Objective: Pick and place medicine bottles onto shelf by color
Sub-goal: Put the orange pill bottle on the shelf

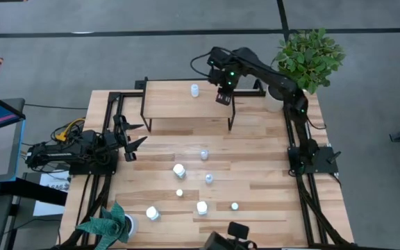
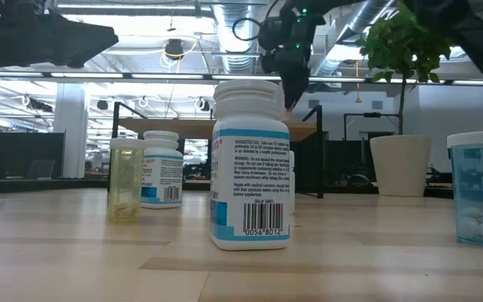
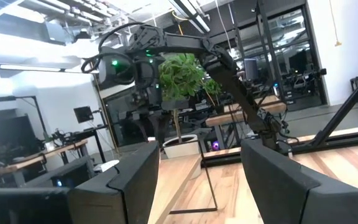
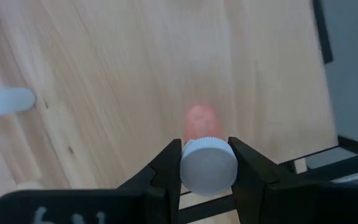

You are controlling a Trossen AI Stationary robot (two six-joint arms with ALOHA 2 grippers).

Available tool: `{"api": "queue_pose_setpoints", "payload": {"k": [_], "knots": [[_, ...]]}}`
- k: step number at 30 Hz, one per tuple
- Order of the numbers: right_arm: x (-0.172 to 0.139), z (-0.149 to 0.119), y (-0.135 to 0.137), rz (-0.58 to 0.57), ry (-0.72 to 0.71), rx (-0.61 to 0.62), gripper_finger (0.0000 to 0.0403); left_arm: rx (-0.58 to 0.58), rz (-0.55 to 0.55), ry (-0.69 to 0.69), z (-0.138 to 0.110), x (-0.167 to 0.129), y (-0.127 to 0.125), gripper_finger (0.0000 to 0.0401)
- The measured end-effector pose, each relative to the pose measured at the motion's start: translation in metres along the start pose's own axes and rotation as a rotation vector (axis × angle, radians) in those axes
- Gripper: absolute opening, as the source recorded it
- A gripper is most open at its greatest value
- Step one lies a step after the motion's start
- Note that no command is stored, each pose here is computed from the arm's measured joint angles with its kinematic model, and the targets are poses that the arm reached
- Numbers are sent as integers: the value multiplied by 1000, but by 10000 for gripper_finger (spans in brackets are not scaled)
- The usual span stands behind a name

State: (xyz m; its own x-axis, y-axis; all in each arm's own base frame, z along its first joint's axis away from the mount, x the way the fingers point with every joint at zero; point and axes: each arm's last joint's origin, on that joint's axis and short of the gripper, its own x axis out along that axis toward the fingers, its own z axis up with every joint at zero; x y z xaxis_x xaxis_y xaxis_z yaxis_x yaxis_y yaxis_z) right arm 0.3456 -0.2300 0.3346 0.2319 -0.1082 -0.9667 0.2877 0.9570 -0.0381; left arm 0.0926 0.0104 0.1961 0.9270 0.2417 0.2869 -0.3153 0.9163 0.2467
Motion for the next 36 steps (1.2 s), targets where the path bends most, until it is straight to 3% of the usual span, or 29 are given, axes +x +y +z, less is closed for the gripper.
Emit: {"api": "queue_pose_setpoints", "payload": {"k": [10,36], "knots": [[4,1,-4,-7,26,9,124,-1,0,1,0,0,0,217],[-2,-1,-2,-10,14,5,199,2,-5,15,-1,0,0,217]]}}
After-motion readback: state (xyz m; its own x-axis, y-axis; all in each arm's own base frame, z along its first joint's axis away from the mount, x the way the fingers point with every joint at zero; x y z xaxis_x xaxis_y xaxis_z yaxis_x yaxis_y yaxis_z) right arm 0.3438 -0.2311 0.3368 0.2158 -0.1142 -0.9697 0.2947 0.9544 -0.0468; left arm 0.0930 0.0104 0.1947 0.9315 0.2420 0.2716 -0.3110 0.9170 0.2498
